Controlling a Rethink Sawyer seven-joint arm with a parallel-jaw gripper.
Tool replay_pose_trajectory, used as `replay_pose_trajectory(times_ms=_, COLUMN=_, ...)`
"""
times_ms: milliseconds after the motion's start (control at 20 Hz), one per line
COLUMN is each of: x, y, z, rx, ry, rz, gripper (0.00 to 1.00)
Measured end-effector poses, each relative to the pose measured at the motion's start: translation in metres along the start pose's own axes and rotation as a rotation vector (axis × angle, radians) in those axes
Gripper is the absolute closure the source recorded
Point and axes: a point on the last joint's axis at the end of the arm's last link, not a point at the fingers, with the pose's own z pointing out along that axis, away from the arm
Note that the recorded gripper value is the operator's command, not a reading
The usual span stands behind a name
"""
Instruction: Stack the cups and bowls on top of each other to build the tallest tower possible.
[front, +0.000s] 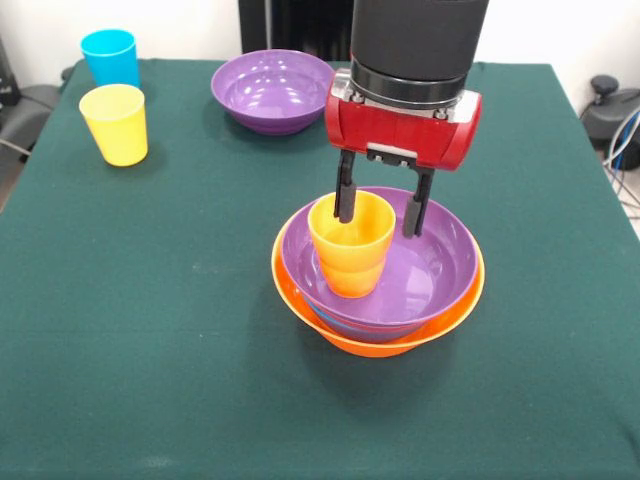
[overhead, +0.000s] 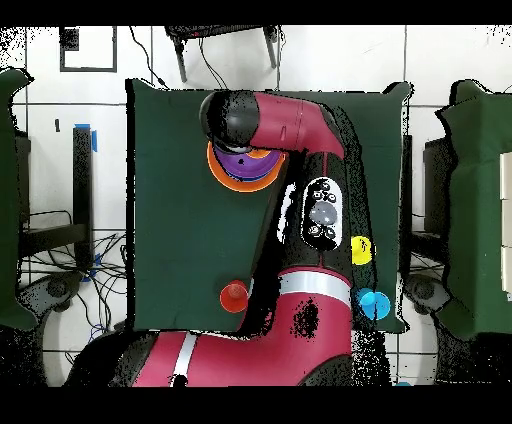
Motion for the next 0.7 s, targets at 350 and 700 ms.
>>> replay_pose_trajectory(times_ms=350, x=-0.0028, y=0.0042, z=-0.0003, rx=-0.006, ry=-0.031, rz=-0.005, gripper=0.00)
replay_pose_trajectory(times_ms=700, x=-0.0030, y=0.0043, z=-0.0003, rx=-0.006, ry=-0.033, rz=-0.005, gripper=0.00)
